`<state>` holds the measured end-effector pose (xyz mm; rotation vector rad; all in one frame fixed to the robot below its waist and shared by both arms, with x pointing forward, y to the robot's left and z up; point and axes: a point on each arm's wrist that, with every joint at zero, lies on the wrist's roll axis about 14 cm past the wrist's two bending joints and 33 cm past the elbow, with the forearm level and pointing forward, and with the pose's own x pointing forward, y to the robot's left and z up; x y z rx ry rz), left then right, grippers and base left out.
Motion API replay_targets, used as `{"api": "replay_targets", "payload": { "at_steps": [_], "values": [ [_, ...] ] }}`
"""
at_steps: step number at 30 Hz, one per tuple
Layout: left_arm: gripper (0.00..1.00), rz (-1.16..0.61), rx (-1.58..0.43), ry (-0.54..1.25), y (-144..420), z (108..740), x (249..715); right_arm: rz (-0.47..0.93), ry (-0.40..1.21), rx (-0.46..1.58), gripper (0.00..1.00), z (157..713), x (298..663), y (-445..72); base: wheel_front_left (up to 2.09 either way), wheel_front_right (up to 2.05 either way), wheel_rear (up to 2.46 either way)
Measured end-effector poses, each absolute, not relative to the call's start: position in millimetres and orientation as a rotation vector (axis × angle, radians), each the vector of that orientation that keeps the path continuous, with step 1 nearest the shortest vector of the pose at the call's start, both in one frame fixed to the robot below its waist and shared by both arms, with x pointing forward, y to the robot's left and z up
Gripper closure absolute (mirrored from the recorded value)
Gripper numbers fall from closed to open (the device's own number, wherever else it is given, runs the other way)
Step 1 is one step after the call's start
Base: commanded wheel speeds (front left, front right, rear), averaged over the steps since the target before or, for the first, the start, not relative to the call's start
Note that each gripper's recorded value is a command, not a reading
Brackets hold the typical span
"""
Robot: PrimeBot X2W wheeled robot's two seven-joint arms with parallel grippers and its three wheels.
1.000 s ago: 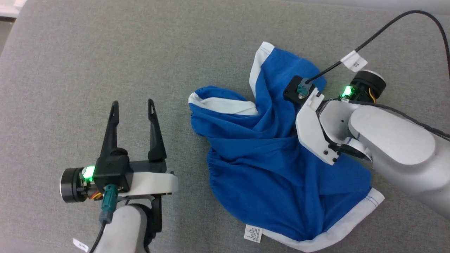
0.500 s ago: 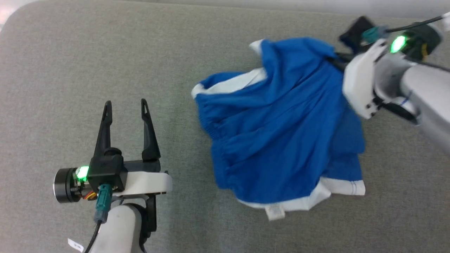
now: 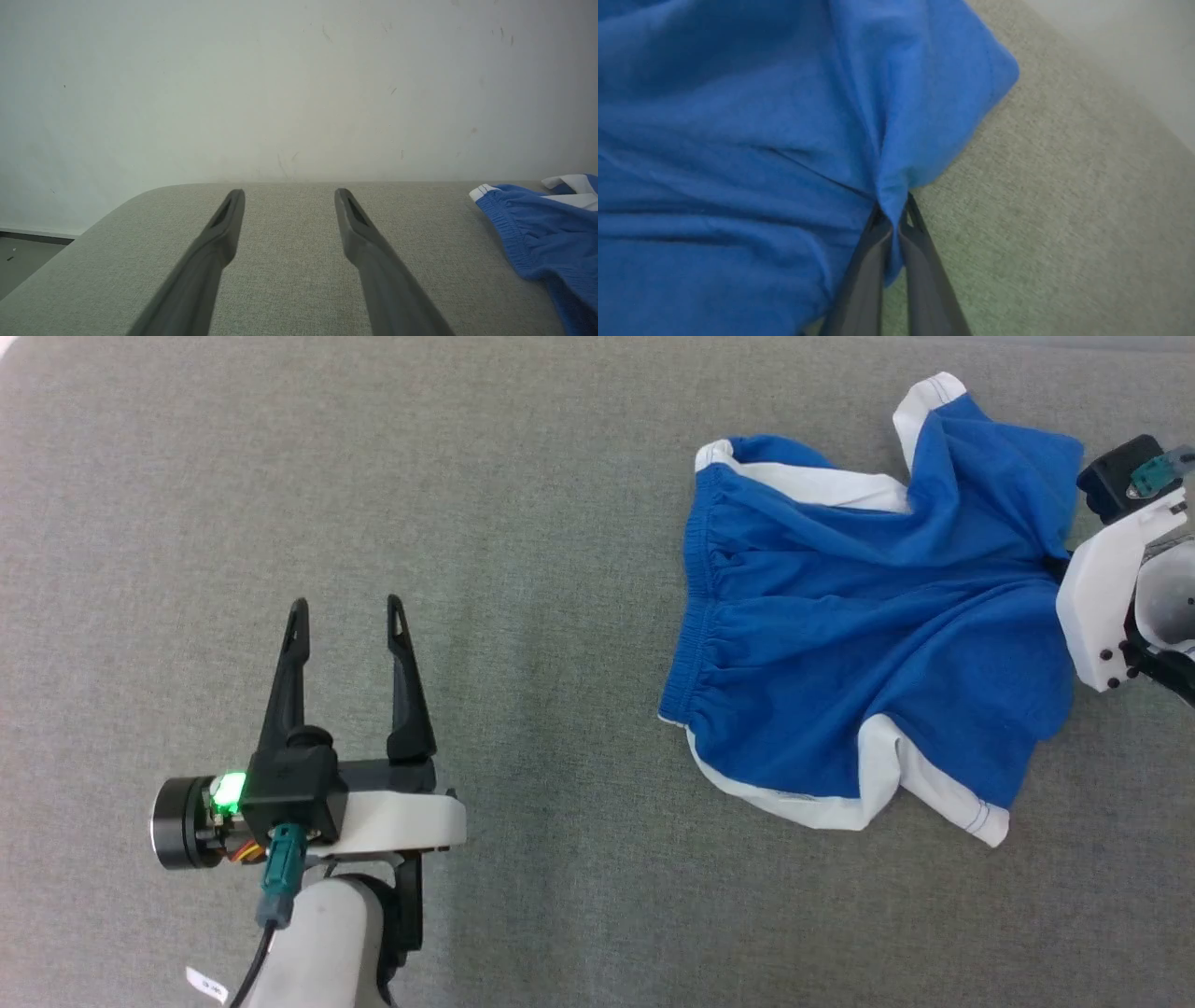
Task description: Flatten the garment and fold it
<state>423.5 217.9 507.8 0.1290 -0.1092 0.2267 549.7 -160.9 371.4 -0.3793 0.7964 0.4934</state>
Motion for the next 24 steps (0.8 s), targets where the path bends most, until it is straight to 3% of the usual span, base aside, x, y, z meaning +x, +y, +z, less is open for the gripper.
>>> {"api": "replay_targets", "payload": {
  "at_steps": [4, 5, 6, 11, 16, 19, 24],
  "values": [
    [0.00, 0.224, 0.130, -0.110, 218, 508, 423, 0.486, 0.733, -0.347, 0.97, 378, 552, -158, 0.00, 0.00, 0.00],
    [0.00, 0.222, 0.130, -0.113, 217, 510, 423, 0.487, 0.704, -0.339, 0.39, 382, 553, -157, 0.00, 0.00, 0.00],
    [0.00, 0.220, 0.133, -0.119, 217, 512, 423, 0.490, 0.668, -0.331, 0.00, 387, 554, -154, 0.00, 0.00, 0.00],
    [0.00, 0.211, 0.152, -0.159, 218, 527, 418, 0.521, 0.467, -0.357, 0.00, 429, 559, -148, 0.00, 0.00, 0.00],
    [0.00, 0.201, 0.160, -0.176, 214, 534, 408, 0.564, 0.370, -0.415, 0.00, 470, 550, -149, 0.00, 0.00, 0.00],
    [0.00, 0.192, 0.163, -0.174, 211, 534, 402, 0.620, 0.352, -0.428, 0.00, 493, 536, -138, 0.00, 0.00, 0.00],
    [0.00, 0.168, 0.160, -0.187, 203, 538, 399, 0.708, 0.461, -0.497, 0.00, 509, 497, -131, 0.00, 0.00, 0.00]
  ]
}}
